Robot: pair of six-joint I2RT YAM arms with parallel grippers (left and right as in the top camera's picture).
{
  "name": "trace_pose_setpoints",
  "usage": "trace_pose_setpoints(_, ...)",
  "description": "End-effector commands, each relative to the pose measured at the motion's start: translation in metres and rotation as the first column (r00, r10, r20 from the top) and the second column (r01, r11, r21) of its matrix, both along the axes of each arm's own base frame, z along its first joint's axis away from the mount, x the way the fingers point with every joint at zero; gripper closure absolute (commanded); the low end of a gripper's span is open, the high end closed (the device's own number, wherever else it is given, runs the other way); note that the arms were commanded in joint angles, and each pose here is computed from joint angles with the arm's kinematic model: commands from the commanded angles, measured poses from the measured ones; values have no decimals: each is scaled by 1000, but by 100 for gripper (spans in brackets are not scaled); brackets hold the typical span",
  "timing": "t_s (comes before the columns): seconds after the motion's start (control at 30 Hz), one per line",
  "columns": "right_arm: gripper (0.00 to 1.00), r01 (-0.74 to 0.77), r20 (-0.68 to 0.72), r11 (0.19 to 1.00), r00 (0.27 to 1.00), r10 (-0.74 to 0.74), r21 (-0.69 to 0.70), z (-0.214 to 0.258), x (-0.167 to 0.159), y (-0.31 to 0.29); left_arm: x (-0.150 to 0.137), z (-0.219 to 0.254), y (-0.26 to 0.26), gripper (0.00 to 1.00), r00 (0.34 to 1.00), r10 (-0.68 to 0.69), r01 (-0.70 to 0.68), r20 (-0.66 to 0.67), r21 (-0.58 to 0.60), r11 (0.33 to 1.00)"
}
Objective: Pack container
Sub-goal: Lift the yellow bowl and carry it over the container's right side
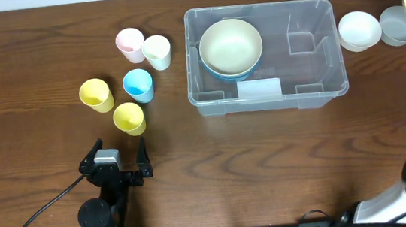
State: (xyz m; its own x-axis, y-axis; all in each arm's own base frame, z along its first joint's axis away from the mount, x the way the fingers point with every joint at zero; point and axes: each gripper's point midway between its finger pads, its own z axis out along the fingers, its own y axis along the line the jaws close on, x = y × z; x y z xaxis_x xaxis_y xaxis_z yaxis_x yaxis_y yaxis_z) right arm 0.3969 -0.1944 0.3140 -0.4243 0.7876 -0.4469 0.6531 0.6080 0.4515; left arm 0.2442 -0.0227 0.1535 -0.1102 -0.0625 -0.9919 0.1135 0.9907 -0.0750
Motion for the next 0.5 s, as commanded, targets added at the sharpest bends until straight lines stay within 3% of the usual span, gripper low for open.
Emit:
trace_pose_setpoints(0.0,99,-232,121,973,966,231,-6,38,16,75,-1,-16,-2,2,999,-16,16,-50,11,1000)
trace_pose_setpoints(0.23,99,-431,-46,896,902,429,-106,-3,47,165,-1,-16,-2,2,999,-16,16,-50,11,1000)
trace_pose_setpoints(0.47,99,-479,-199,876,865,460,-56,-73,74,201,-1,-16,-2,2,999,-16,16,-50,11,1000)
